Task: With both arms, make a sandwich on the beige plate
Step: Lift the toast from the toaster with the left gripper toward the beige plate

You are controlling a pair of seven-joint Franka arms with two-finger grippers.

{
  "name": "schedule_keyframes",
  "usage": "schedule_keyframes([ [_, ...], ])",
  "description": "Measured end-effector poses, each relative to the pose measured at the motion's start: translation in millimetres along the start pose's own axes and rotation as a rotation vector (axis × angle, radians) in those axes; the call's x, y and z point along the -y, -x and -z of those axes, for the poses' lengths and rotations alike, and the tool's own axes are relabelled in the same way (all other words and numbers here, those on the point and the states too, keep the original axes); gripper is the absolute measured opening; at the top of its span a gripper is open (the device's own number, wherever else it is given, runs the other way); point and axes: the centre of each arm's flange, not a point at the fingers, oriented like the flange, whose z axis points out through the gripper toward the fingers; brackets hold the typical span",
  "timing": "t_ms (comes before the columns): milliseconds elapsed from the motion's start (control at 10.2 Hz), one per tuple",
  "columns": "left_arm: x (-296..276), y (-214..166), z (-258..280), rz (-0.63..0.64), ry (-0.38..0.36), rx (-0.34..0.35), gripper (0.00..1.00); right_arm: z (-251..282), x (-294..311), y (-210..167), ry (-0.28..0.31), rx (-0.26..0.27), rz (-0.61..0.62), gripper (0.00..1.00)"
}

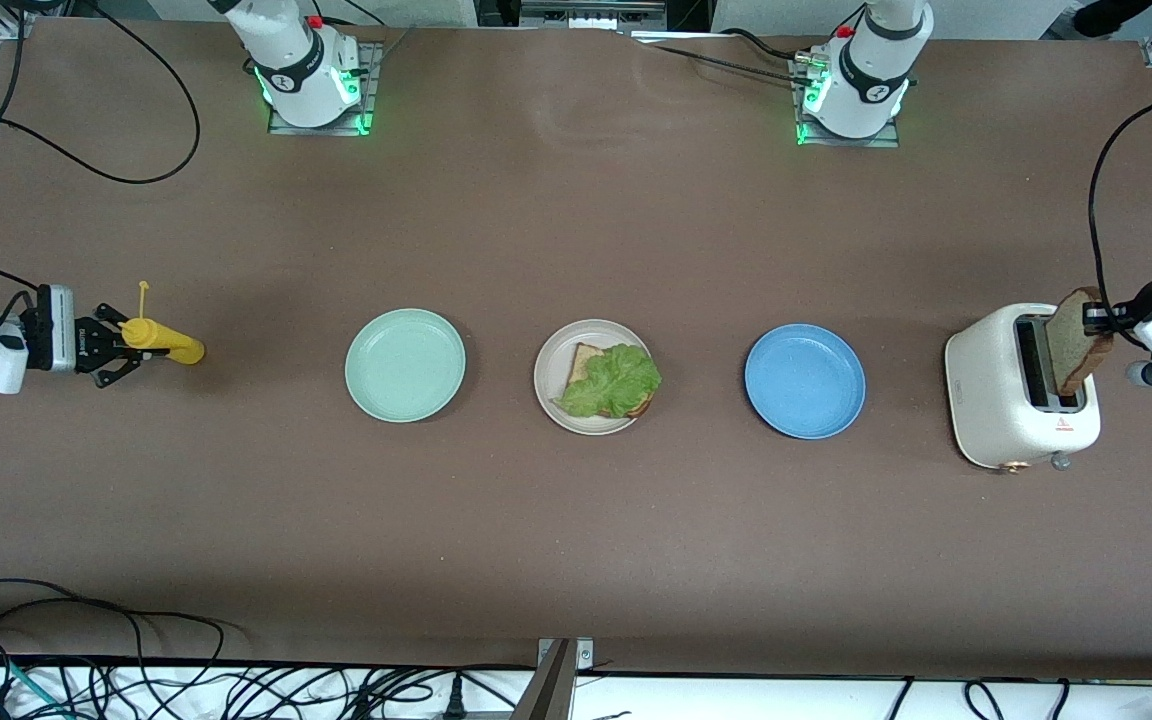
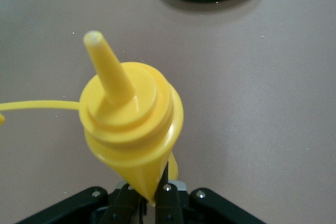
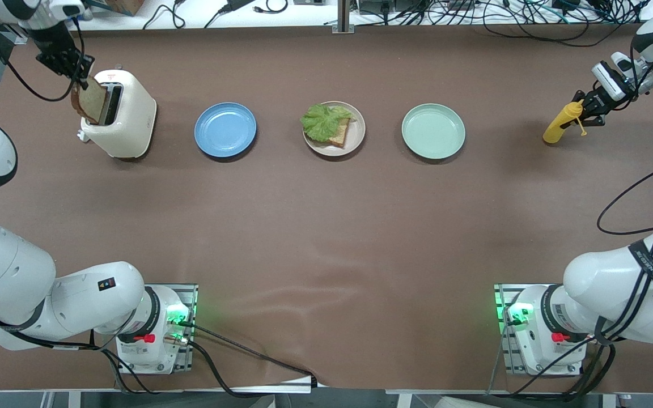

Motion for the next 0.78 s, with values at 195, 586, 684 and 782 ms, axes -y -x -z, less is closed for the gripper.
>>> schedule_keyframes([
  [195,-38.4,3.0,45.0,-0.047,0.032,0.000,0.09,-1.8,-1.3,0.3,0.012,-0.012,0.015,0.09],
  [586,-114.8,-1.2,76.7,-0.117,0.239,-0.027,0.09,-3.7,-1.6,2.9,0.024,-0.021,0.014,0.59],
  [684,-139.4,-5.6,74.4,-0.140,0.307,-0.019,0.09,-1.6,-0.1,5.3,0.029,-0.021,0.010,0.73],
  [782,-164.9,-12.3,67.5,-0.157,0.406,-0.001,0.09,2.8,2.1,9.2,0.039,-0.018,0.005,0.85],
])
